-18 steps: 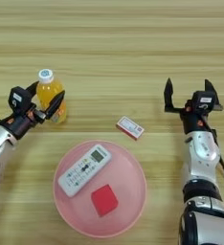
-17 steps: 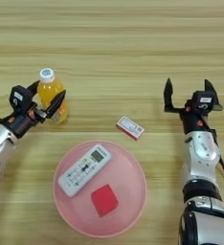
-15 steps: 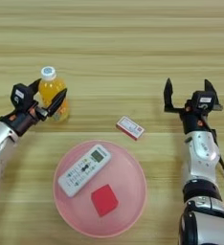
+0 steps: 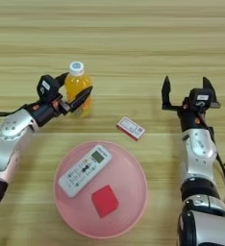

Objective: Move the objects on the table

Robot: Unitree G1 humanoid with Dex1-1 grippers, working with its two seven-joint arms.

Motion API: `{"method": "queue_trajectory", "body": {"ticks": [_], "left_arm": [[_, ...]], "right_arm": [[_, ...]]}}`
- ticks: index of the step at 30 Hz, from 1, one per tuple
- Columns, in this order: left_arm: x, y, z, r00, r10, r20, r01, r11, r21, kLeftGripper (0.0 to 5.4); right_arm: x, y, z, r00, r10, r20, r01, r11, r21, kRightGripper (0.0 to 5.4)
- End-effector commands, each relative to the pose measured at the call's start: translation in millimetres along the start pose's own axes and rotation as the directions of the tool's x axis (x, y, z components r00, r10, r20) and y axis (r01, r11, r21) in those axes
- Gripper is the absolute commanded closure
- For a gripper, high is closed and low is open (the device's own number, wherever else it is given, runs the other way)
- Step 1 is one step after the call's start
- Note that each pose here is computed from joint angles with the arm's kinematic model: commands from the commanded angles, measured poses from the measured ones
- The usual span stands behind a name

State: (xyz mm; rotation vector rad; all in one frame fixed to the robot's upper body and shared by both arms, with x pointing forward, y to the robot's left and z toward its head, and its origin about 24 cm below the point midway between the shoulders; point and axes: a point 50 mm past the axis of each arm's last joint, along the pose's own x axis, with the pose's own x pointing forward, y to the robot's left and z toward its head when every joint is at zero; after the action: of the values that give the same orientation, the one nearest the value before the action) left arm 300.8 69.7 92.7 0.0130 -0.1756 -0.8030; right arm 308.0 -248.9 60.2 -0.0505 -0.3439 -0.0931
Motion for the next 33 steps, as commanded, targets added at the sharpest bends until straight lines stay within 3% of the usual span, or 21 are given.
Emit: {"method": "queue_trajectory", "body": {"ticks": [1, 13, 19, 22, 25, 30, 33], "left_arm": [[10.9, -4.8, 8.0, 0.999, -0.050, 0.021, 0.049, 0.999, 0.022, 1.91], [11.7, -12.1, 6.4, 0.996, -0.083, 0.019, 0.082, 0.997, 0.008, 1.91], [11.8, -14.3, 7.0, 0.995, -0.095, 0.018, 0.095, 0.995, 0.013, 1.91], [11.9, -15.9, 8.7, 0.994, -0.103, 0.025, 0.103, 0.995, 0.018, 1.91], [10.8, -18.3, 11.2, 0.993, -0.114, 0.034, 0.113, 0.993, 0.021, 1.91], [8.0, -22.2, 16.5, 0.991, -0.127, 0.047, 0.126, 0.992, 0.031, 1.91], [5.2, -23.6, 21.4, 0.990, -0.132, 0.058, 0.130, 0.991, 0.037, 1.91]], "right_arm": [[8.3, 7, 5.9, 1.000, 0.004, 0.026, -0.005, 1.000, 0.010, 0.00], [8.1, 15, 9.6, 0.995, 0.088, 0.051, -0.088, 0.996, 0.009, 0.00], [15.7, 22, 35.9, 0.946, 0.292, 0.138, -0.300, 0.953, 0.040, 0.00], [20.1, 23, 59.4, 0.876, 0.449, 0.176, -0.464, 0.884, 0.052, 0.00], [16.5, 25, 73.1, 0.797, 0.582, 0.162, -0.596, 0.802, 0.048, 0.00], [0.5, 30, 77.7, 0.588, 0.809, 0.015, -0.809, 0.588, 0.013, 0.00], [-5.7, 28, 76.8, 0.495, 0.866, -0.068, -0.867, 0.498, 0.023, 0.00]]}}
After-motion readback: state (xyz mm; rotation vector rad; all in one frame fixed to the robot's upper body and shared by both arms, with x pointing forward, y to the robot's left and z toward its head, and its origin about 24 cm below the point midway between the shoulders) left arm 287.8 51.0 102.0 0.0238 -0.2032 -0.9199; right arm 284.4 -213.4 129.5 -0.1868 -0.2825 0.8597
